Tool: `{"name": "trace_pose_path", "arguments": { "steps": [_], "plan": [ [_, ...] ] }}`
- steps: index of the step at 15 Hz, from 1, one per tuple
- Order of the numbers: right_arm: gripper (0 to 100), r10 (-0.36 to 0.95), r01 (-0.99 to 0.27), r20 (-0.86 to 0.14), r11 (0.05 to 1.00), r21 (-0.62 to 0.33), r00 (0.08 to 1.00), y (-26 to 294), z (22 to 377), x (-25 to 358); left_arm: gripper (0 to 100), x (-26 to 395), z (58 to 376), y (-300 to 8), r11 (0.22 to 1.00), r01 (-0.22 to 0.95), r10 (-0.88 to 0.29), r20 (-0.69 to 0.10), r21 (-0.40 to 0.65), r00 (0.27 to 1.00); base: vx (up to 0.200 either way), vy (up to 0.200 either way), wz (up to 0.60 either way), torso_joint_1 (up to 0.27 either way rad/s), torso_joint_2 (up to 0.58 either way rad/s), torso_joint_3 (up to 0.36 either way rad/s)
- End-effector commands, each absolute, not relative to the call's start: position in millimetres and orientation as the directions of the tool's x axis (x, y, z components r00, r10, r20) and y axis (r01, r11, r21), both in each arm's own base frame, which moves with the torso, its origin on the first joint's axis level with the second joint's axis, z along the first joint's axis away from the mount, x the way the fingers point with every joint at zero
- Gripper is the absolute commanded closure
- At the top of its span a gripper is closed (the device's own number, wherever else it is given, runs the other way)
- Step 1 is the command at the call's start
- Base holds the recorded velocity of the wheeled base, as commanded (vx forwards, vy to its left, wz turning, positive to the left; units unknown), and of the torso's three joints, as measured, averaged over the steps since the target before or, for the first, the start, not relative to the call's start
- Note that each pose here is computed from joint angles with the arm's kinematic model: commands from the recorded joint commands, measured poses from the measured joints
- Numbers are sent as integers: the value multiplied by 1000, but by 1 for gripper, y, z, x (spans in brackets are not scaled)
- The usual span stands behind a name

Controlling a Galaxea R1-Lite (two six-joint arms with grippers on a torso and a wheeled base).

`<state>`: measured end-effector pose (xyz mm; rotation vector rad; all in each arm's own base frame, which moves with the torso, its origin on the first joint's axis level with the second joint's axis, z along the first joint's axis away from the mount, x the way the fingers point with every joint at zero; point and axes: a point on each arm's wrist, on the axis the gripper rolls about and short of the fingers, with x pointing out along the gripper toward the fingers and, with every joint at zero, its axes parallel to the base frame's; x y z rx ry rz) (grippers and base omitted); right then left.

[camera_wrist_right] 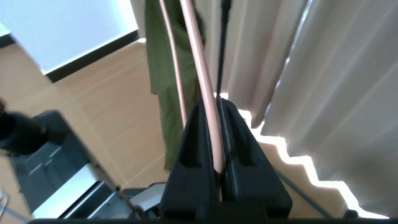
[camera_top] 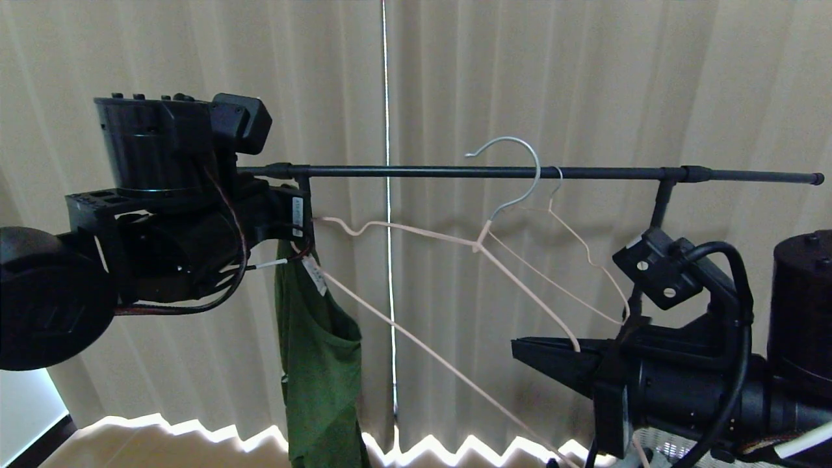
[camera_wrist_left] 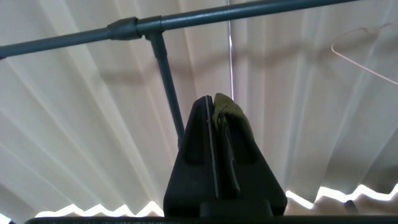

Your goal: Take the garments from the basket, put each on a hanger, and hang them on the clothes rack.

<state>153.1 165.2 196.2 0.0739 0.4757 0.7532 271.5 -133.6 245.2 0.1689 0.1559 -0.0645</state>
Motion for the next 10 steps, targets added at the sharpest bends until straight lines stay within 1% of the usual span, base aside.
{"name": "trace_pose_path", "arguments": {
  "steps": [1, 10],
  "plan": [
    [100, 666, -634, -400, 738, 230, 630, 167, 194, 157, 100, 269, 248, -131, 985, 73, -49, -151, 158, 987, 0, 0, 0, 0, 0, 0],
    [100, 666, -635, -412, 736, 234, 621, 176, 191, 164, 100, 262, 248, -131, 984, 84, -60, -150, 156, 987, 0, 0, 0, 0, 0, 0]
  ]
}}
